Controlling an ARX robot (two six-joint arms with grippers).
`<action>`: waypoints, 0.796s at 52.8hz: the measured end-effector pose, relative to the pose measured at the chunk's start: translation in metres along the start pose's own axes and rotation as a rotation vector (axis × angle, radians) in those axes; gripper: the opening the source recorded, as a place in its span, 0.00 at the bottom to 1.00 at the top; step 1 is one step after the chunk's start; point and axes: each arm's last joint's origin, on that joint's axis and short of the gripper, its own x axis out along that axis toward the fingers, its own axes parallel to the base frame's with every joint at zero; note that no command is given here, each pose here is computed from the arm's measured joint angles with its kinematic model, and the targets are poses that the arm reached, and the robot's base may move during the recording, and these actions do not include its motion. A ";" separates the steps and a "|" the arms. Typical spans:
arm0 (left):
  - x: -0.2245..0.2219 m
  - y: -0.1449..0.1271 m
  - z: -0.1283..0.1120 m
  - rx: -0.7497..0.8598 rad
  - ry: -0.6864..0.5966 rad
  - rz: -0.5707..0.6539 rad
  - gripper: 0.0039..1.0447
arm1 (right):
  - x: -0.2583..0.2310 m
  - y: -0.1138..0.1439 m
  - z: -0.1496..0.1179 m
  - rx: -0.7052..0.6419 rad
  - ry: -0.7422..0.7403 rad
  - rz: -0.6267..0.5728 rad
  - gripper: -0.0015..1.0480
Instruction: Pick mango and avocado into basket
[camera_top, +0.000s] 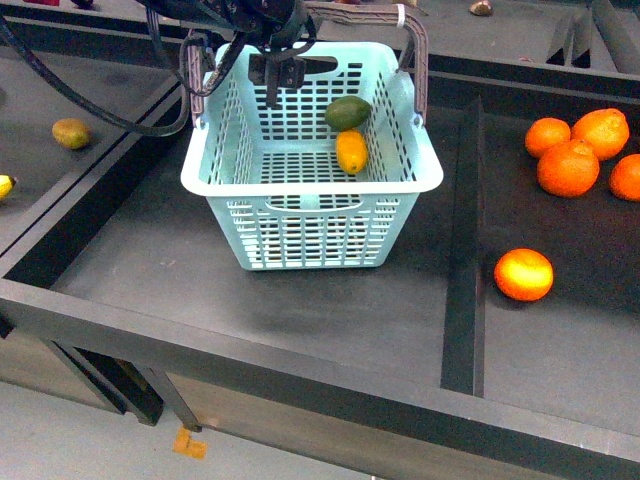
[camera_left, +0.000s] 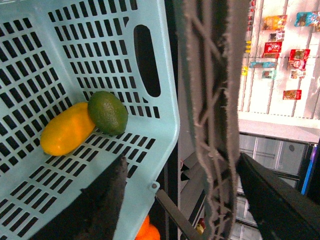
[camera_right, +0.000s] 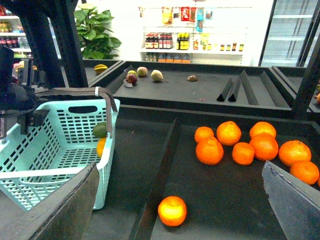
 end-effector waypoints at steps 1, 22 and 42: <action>0.000 0.001 0.000 0.001 0.001 0.003 0.68 | 0.000 0.000 0.000 0.000 0.000 0.000 0.93; -0.018 0.000 -0.003 0.035 0.027 0.023 0.93 | 0.000 0.000 0.000 0.000 0.000 0.000 0.93; -0.017 -0.054 -0.008 0.037 0.044 -0.080 0.93 | 0.000 0.000 0.000 0.000 0.000 0.000 0.93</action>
